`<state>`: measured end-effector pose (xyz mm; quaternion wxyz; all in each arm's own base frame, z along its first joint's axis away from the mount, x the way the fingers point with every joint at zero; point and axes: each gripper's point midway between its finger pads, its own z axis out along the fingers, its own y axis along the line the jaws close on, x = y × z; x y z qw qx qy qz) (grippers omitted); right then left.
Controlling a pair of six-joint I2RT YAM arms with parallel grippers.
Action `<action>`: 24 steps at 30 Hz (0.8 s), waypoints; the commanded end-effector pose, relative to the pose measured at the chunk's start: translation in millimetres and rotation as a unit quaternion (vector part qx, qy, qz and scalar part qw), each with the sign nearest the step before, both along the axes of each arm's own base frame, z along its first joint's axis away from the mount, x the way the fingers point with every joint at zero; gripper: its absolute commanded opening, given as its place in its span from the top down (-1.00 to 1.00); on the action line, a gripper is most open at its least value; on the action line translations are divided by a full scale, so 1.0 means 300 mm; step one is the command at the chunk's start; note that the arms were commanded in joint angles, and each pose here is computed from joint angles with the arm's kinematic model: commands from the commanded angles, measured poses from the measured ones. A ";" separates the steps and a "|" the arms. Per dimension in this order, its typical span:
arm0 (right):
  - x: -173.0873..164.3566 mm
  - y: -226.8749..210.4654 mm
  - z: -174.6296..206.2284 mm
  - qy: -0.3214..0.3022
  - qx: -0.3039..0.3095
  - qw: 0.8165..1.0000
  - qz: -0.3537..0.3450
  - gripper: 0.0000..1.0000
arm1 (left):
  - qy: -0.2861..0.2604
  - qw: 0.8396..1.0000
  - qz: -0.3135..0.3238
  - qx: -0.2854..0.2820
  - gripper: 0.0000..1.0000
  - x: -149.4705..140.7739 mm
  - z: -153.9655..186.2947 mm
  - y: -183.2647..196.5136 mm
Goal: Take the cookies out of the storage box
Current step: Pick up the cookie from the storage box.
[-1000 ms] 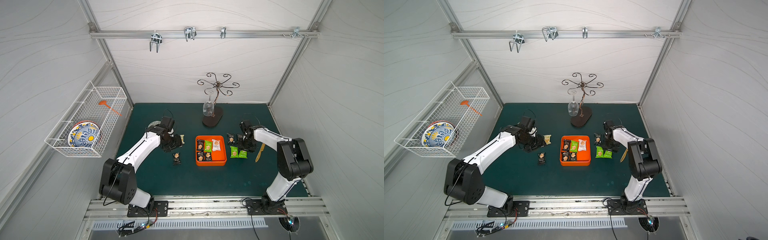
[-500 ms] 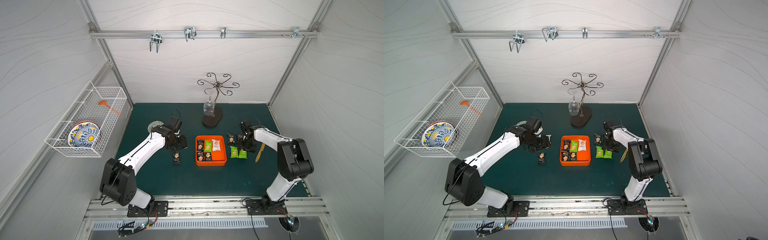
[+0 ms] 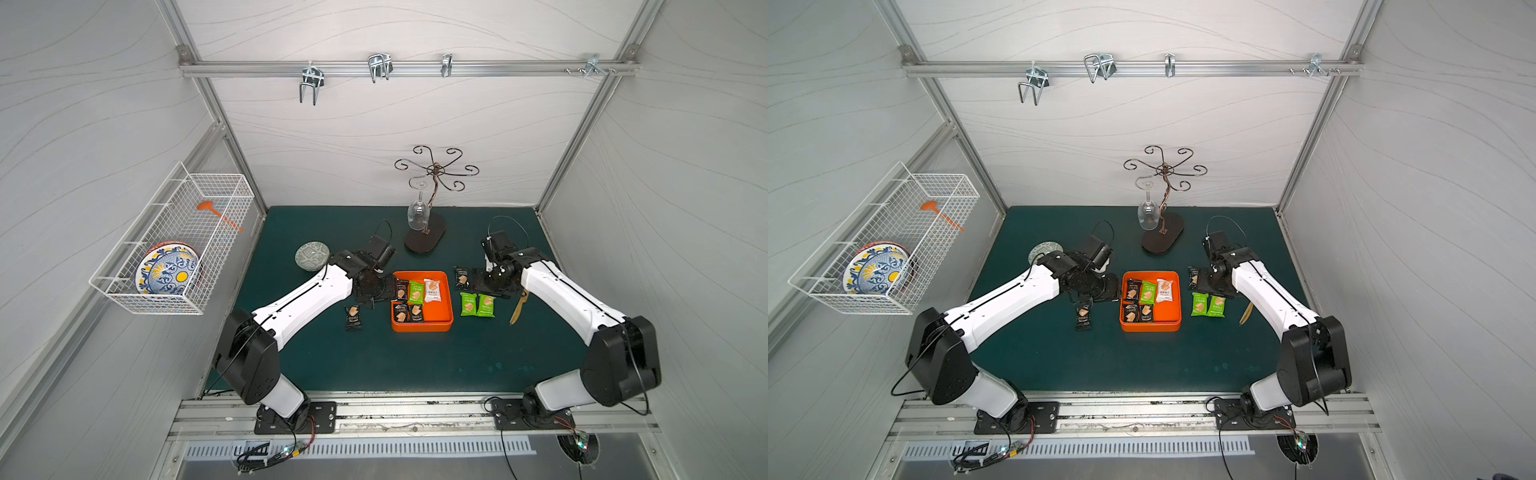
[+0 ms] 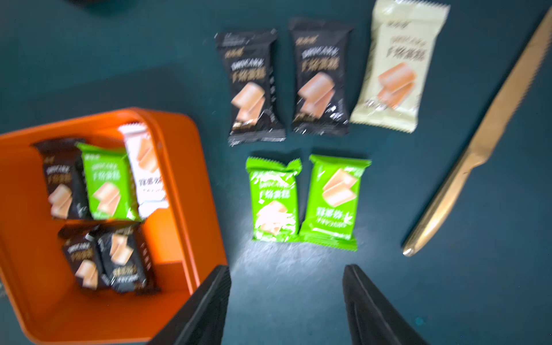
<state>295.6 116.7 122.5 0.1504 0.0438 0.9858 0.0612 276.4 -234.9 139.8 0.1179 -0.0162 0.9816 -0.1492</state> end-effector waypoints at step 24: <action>-0.093 -0.013 0.014 0.020 0.095 0.995 0.011 -0.33 | 0.025 0.994 0.023 0.105 -0.29 0.016 -0.230 -0.238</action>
